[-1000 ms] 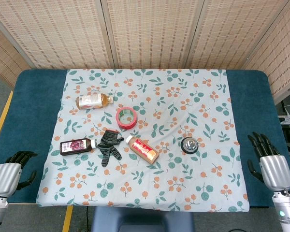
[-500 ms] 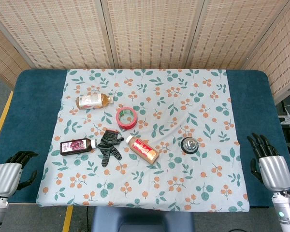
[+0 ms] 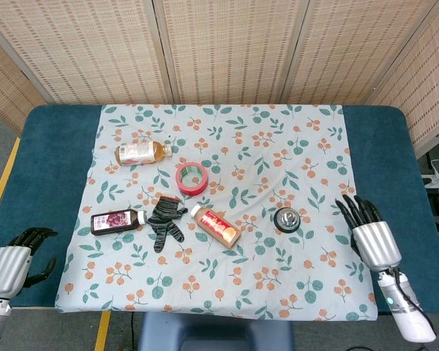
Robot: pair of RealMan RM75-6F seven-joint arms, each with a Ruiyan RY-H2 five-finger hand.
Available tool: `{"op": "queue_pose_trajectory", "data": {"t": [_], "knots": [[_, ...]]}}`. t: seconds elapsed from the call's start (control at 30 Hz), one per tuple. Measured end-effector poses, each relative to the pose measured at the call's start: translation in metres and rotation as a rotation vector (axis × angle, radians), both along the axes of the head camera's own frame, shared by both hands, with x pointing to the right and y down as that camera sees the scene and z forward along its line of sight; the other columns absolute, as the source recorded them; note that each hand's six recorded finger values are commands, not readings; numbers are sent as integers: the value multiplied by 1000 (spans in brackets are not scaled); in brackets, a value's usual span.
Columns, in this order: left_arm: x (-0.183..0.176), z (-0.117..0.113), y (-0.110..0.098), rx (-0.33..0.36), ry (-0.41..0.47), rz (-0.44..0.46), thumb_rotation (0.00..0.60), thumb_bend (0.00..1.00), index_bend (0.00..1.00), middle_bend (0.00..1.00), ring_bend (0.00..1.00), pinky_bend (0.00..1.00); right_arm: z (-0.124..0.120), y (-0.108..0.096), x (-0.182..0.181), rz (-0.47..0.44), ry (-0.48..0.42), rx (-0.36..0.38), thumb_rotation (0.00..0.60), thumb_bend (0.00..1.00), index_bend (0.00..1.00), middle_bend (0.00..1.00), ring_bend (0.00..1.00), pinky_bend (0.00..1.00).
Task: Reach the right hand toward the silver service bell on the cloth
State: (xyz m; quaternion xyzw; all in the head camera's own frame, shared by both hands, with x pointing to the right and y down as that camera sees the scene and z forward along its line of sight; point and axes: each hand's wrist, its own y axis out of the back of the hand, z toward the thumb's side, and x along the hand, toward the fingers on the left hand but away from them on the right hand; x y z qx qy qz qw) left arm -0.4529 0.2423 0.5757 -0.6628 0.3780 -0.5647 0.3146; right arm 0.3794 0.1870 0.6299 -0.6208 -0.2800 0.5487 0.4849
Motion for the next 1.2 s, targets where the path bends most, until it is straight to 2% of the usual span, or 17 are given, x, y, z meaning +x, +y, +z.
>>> {"op": "queue_pose_trajectory", "data": {"t": [0.13,0.27,0.6,0.83,1.2], "knots": [[0,0,0,-7,6,0,600,391,272,250,192,350,28,-10,-15,-58,29,-31,600,1000,0,15,0,94],[1,0,0,-9,12,2,600,391,272,251,192,350,49,-19,-30,-92,22,-59,600,1000,0,15,0,85],[0,0,0,-13,15,-2,600,391,277,259,193,350,87,-20,-46,-139,-4,-160,600,1000,0,12,0,49],[0,2,0,-22,17,0,600,392,278,262,198,350,107,-21,-55,-148,-28,-216,600,1000,0,12,0,45],[0,1,0,-20,21,-2,600,391,284,269,209,350,128,-21,-65,-168,-26,-247,600,1000,0,12,0,41]]}}
